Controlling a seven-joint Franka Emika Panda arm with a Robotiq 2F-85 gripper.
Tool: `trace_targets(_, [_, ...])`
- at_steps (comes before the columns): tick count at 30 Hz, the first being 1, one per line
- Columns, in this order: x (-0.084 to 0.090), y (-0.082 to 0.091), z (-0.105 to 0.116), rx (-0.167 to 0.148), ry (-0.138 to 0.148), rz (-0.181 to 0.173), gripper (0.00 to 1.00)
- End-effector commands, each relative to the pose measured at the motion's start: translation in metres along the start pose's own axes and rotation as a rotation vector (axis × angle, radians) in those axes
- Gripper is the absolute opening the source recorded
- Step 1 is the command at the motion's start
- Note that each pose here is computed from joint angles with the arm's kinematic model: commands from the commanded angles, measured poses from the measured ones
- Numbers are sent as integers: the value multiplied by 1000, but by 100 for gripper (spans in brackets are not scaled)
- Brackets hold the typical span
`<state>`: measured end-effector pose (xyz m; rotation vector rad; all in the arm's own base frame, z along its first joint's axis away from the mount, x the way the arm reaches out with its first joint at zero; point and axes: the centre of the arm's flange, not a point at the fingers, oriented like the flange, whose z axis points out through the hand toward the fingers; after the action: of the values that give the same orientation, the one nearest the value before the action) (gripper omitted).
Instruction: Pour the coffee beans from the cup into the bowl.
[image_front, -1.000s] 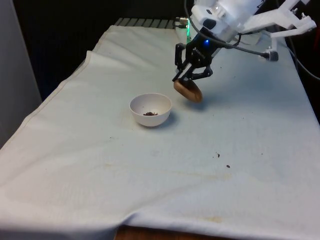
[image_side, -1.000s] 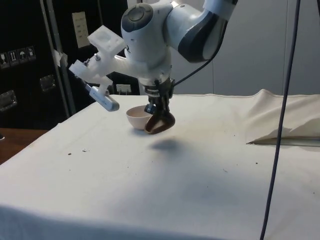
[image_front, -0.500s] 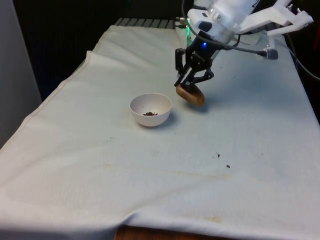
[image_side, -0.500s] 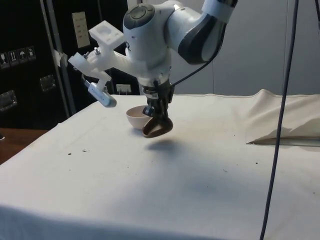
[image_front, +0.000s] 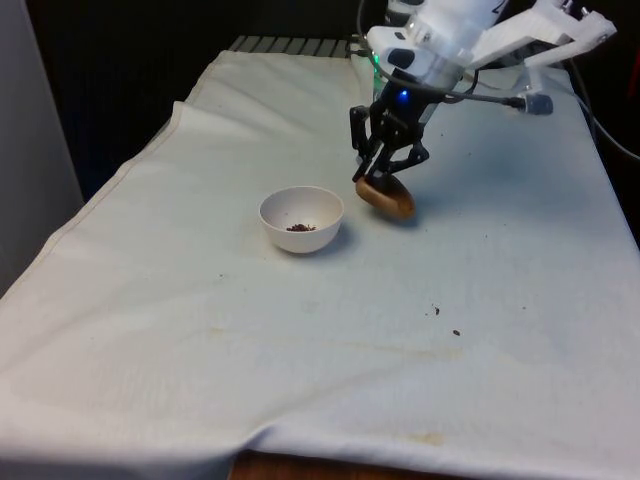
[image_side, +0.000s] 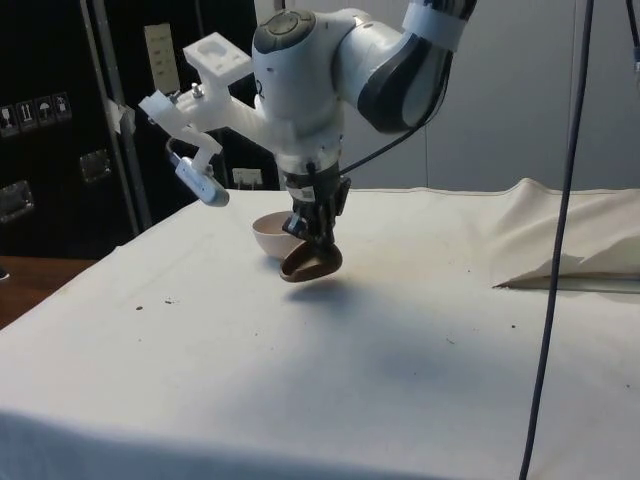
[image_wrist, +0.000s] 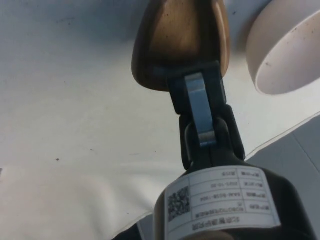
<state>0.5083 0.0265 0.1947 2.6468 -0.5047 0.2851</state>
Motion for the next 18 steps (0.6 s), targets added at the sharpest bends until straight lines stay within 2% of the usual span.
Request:
trace_targets(1, [-2,1,1,27,-8,8,0])
trace_targets(2, [0,0,0,5,-1,3,0])
trace_targets(3, [-2,2,2,32,-9,12,0])
trace_targets(6, [-5,3,4,52,-15,22,0])
trace_targets(10, [-7,4,5,72,-21,34,0])
trace_targets(11, [-5,3,5,50,-16,29,0])
trace_targets(12, [-8,5,6,76,-23,37,0])
trace_targets(18, [-11,7,9,109,-32,57,0])
